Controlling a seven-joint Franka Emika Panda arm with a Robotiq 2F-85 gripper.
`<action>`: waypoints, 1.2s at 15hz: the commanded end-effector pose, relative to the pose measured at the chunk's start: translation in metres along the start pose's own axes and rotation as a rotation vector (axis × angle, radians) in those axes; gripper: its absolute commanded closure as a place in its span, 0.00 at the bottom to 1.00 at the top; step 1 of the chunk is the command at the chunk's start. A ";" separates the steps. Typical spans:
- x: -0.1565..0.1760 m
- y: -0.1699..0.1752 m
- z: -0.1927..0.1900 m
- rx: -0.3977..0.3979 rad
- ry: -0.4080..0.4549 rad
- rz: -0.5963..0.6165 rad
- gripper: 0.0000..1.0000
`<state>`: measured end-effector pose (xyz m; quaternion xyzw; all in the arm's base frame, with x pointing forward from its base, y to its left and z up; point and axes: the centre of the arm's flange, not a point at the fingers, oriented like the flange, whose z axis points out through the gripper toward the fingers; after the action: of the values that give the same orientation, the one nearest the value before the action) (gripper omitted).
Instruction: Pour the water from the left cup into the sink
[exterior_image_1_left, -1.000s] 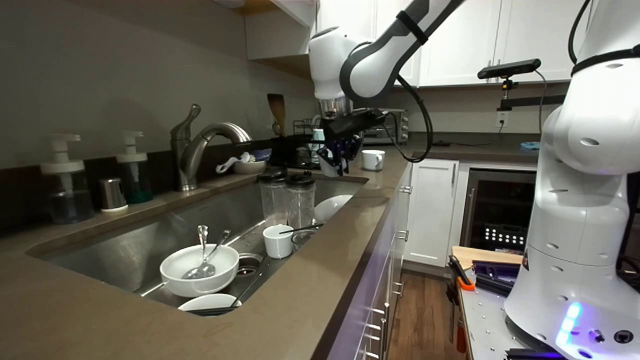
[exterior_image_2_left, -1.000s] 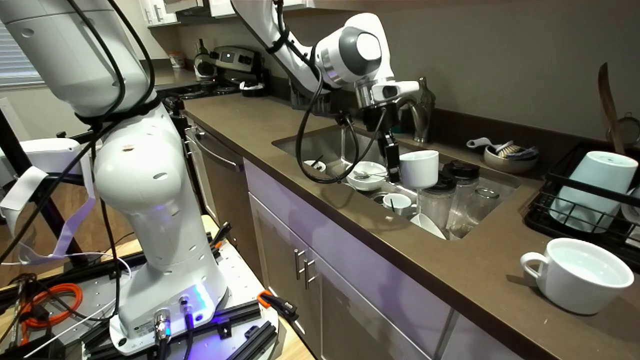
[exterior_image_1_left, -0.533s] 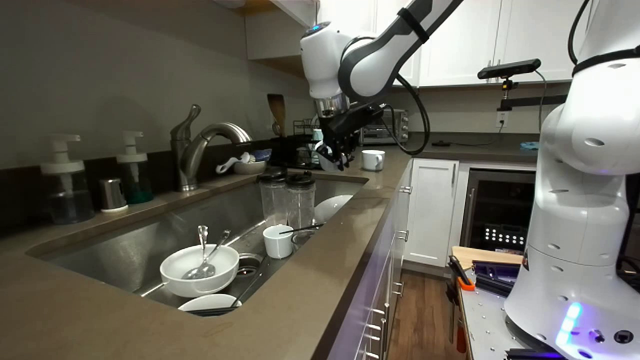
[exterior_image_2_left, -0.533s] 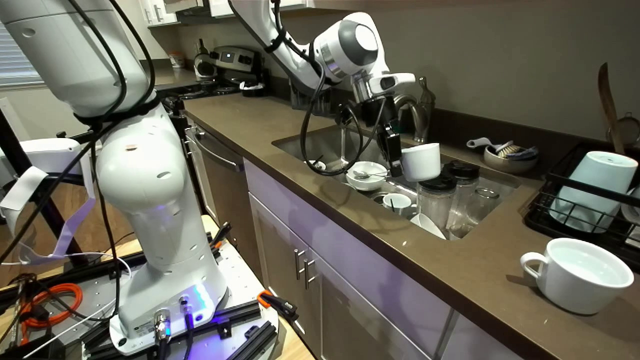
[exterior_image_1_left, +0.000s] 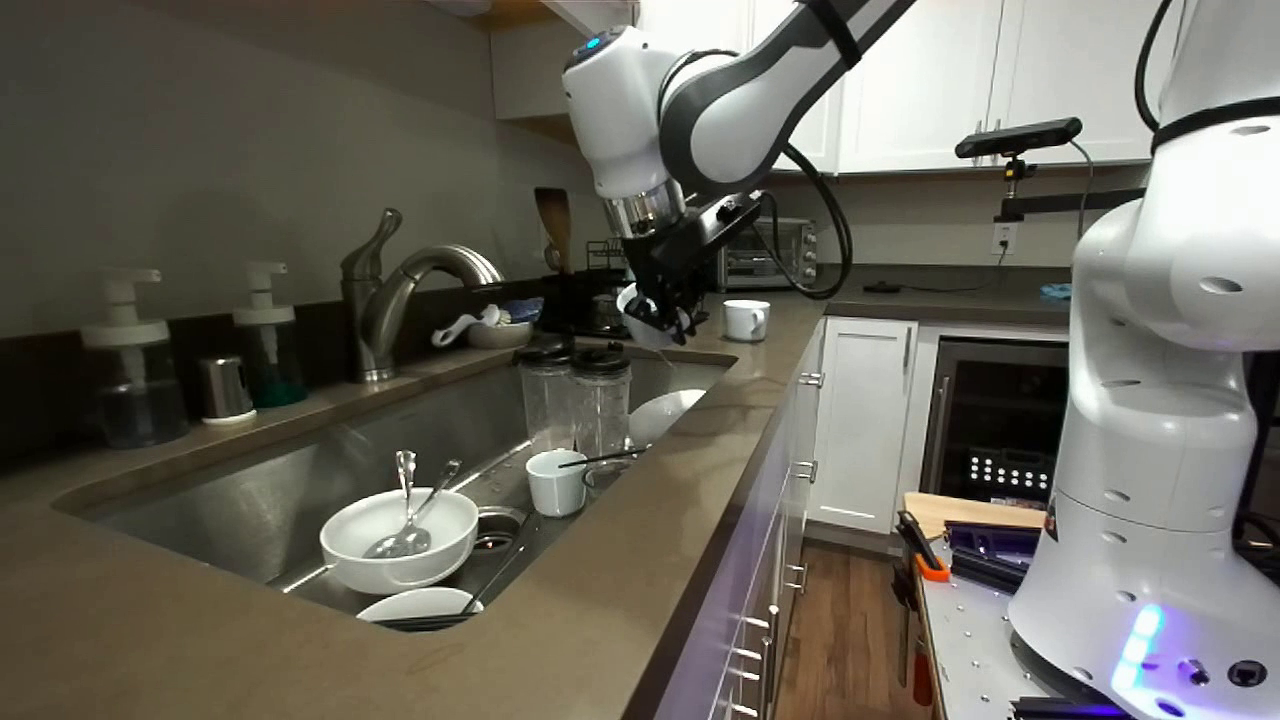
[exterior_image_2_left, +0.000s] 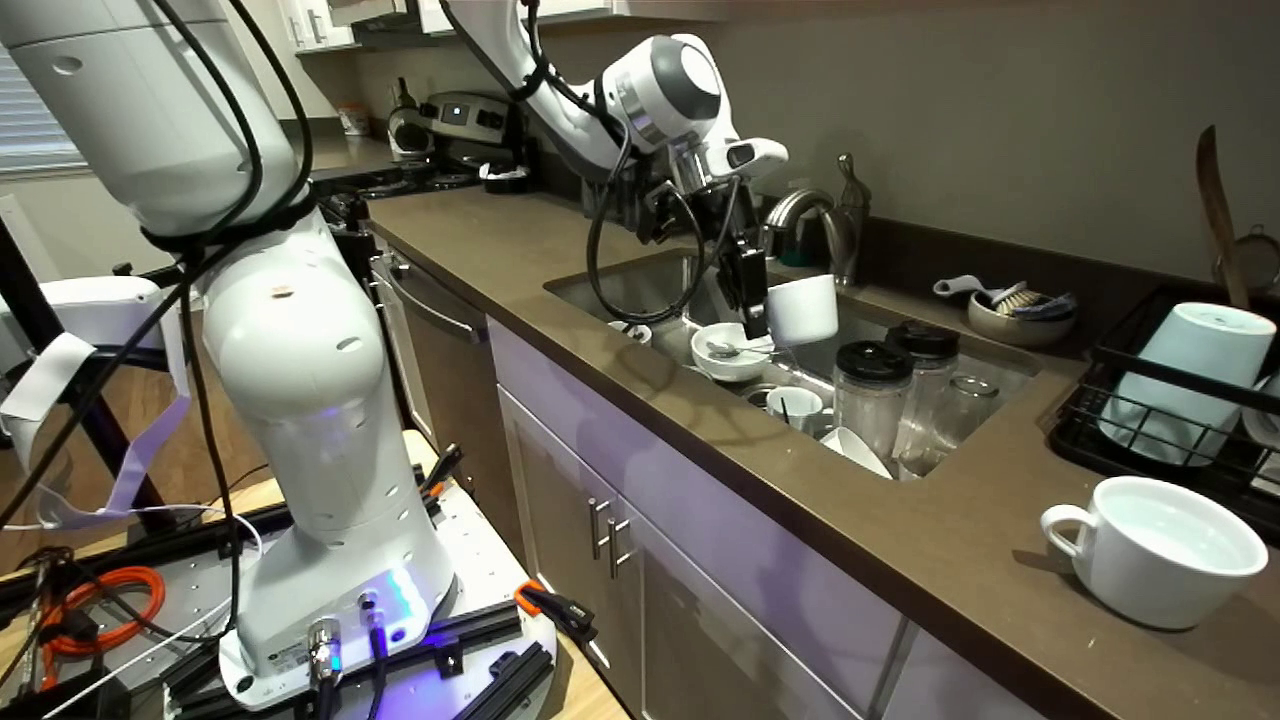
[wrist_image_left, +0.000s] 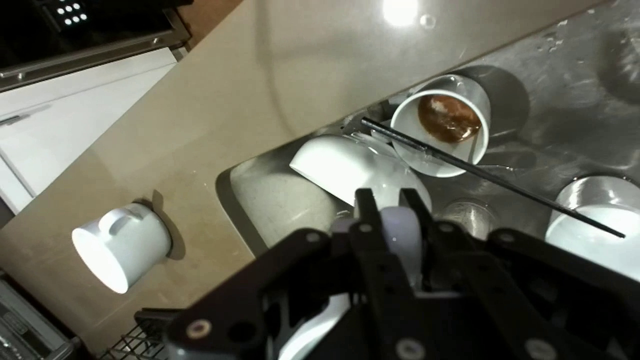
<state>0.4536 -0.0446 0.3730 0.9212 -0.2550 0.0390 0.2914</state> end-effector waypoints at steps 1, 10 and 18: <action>0.001 -0.007 -0.018 -0.035 -0.005 -0.106 0.96; -0.007 -0.025 -0.019 -0.122 -0.092 -0.317 0.96; -0.044 -0.076 -0.020 -0.197 -0.121 -0.501 0.96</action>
<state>0.4564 0.0109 0.3448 0.9304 -0.0746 -0.0922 0.3468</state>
